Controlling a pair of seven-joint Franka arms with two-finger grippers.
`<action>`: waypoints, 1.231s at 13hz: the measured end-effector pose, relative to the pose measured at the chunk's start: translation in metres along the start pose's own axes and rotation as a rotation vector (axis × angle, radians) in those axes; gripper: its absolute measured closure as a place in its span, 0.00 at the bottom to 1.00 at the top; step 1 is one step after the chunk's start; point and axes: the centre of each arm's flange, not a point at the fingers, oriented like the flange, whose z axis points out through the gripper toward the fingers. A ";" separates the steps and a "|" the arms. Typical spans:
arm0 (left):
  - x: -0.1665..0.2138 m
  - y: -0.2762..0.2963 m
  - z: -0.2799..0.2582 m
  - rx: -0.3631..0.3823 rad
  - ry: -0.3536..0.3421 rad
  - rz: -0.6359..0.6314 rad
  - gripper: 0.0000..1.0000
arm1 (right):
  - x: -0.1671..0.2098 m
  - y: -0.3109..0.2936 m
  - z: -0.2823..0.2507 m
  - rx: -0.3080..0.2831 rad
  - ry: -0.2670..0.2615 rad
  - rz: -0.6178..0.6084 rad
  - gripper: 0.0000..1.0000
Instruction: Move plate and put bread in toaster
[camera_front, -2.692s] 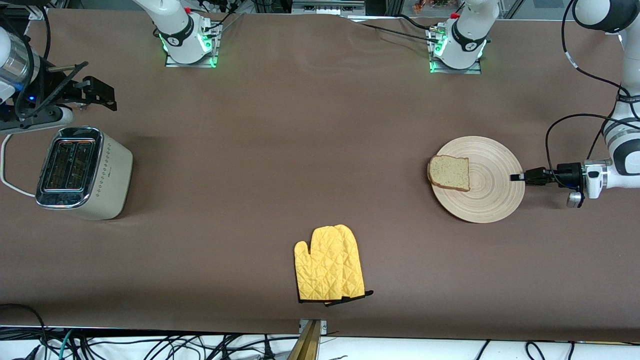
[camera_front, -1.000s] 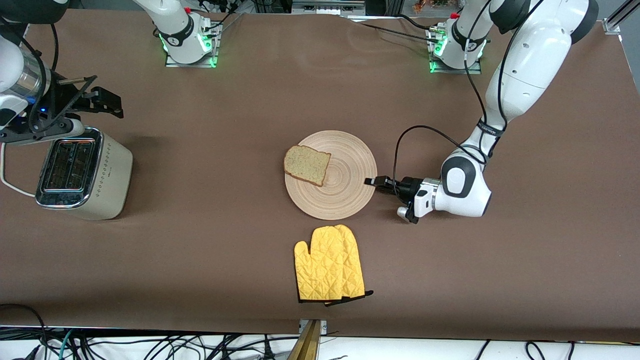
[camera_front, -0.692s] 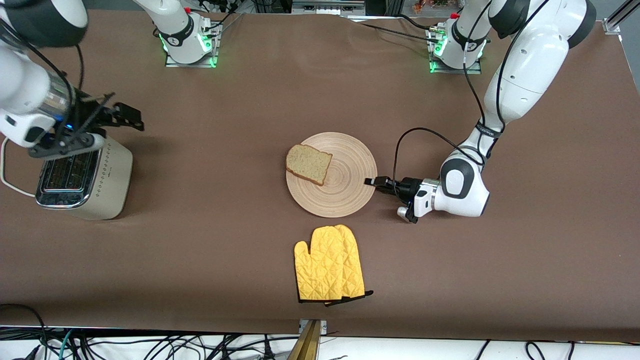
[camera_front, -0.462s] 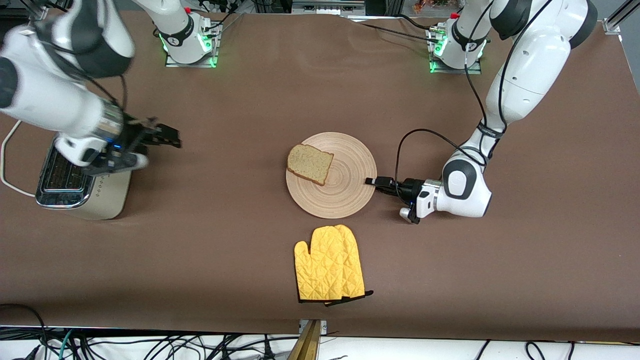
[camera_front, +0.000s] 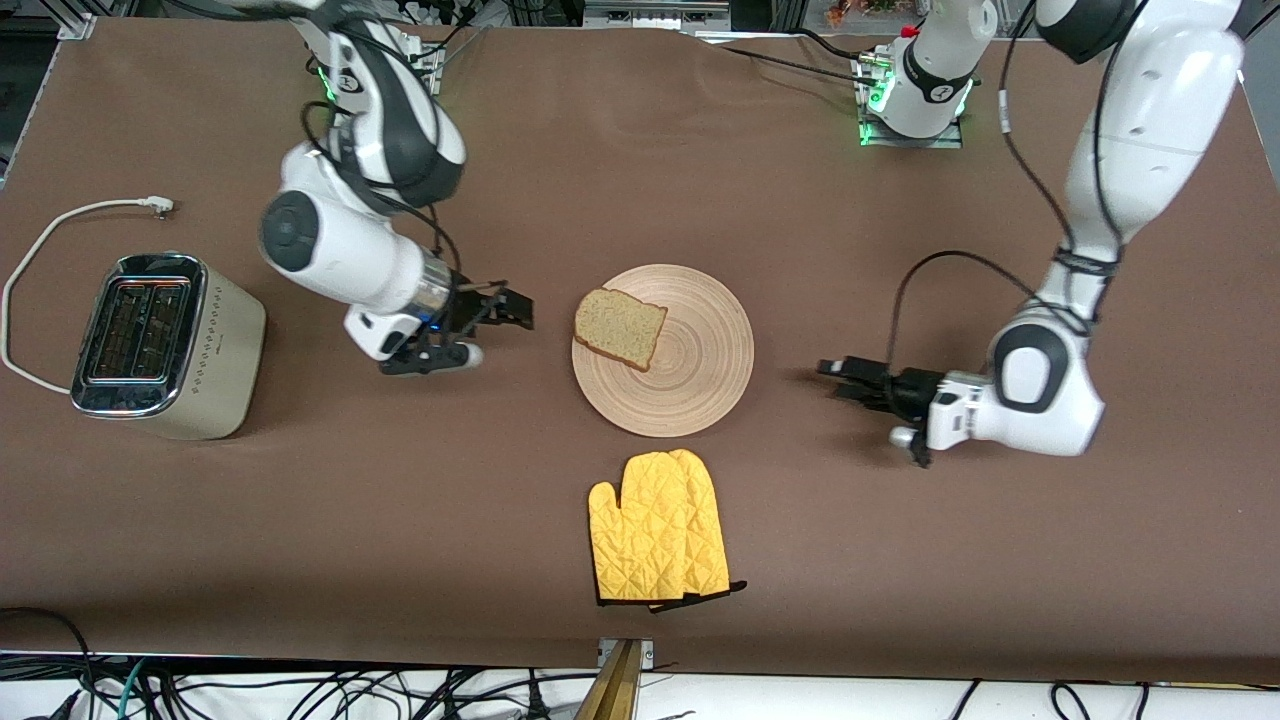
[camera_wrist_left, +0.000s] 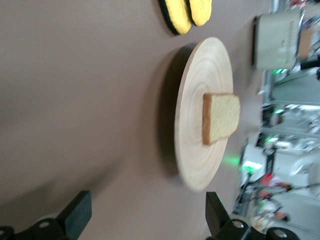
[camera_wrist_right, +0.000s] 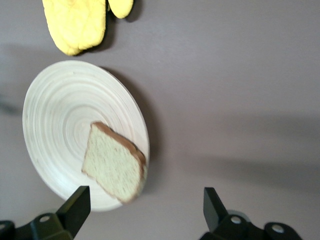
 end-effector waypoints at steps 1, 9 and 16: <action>-0.007 0.007 -0.030 0.064 -0.019 0.027 0.00 | -0.001 -0.008 0.019 0.008 0.009 0.028 0.00; -0.050 0.141 -0.186 0.669 -0.210 0.126 0.00 | -0.026 0.002 0.112 0.081 -0.042 0.206 0.07; -0.091 0.324 -0.210 0.978 -0.098 -0.052 0.00 | -0.054 0.001 0.140 0.088 -0.056 0.248 0.27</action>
